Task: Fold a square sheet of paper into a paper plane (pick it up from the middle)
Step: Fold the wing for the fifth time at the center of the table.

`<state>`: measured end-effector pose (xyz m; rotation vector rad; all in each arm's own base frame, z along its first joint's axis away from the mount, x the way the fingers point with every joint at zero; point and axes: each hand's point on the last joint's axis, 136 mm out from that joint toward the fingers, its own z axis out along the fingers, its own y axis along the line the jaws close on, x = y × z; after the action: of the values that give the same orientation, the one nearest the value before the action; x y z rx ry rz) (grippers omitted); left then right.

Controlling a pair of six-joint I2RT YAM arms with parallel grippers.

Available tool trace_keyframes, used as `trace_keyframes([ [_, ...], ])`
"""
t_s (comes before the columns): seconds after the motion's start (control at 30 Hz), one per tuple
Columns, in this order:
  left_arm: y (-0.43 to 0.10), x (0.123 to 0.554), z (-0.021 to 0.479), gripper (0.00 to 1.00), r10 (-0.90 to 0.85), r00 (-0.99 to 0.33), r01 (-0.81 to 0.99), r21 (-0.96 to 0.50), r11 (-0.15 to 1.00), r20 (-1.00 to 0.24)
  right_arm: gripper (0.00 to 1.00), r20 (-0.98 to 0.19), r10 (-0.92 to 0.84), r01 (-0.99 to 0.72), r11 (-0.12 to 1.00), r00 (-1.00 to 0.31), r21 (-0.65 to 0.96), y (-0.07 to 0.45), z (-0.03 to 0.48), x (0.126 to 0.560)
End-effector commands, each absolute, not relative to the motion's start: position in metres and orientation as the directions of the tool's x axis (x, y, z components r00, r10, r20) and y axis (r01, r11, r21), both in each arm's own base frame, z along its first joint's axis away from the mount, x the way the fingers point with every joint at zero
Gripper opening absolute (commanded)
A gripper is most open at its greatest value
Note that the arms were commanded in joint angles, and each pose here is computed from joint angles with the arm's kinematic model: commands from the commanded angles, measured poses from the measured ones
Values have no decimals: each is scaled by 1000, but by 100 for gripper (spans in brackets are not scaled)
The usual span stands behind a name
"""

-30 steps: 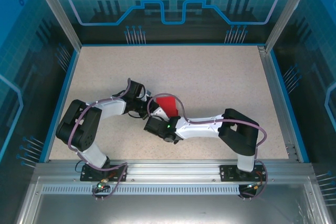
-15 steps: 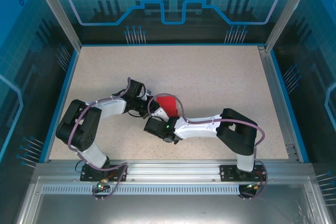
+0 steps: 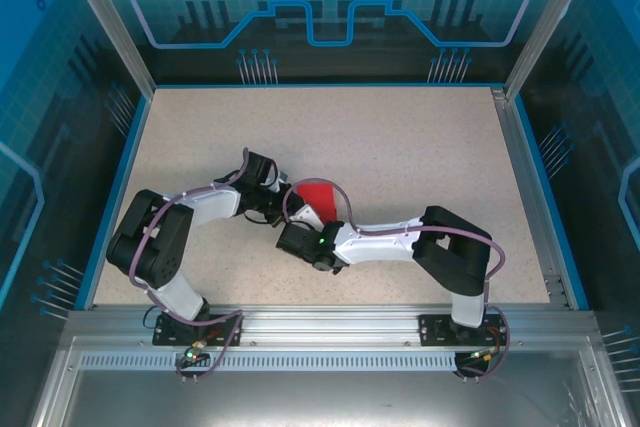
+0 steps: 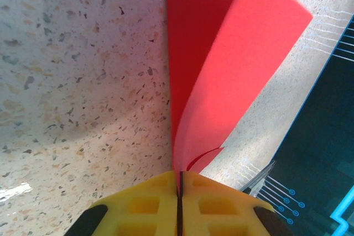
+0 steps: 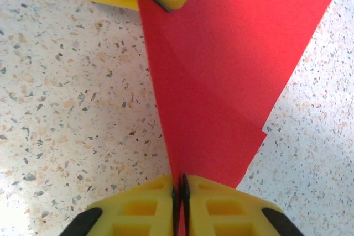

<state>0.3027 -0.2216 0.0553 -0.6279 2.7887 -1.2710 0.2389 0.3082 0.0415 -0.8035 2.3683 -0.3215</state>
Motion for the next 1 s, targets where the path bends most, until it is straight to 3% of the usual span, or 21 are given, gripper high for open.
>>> trace_keyframes([
  [0.0, -223, 307, 67, 10, -366, -921, -342, -734, 587, 136, 17, -487, -610, -459, 792, -625, -404, 305, 50, 242],
  [0.1, -223, 307, 68, 10, -365, -921, -340, -734, 588, 135, 17, -488, -607, -453, 794, -628, -405, 304, 50, 242],
  [0.33, -223, 305, 68, 12, -367, -920, -343, -733, 587, 137, 7, -494, -598, -453, 801, -631, -391, 303, 49, 240],
  [0.47, -222, 306, 71, 24, -372, -919, -342, -735, 586, 131, 4, -510, -605, -505, 795, -612, -337, 309, 49, 238],
  [0.73, -205, 306, 76, 60, -435, -897, -371, -678, 635, 83, 3, -560, -586, -665, 742, -586, -80, 321, 46, 228],
  [0.97, -196, 304, 75, 66, -468, -881, -396, -645, 654, 66, 3, -537, -535, -657, 752, -653, 49, 299, 29, 229],
])
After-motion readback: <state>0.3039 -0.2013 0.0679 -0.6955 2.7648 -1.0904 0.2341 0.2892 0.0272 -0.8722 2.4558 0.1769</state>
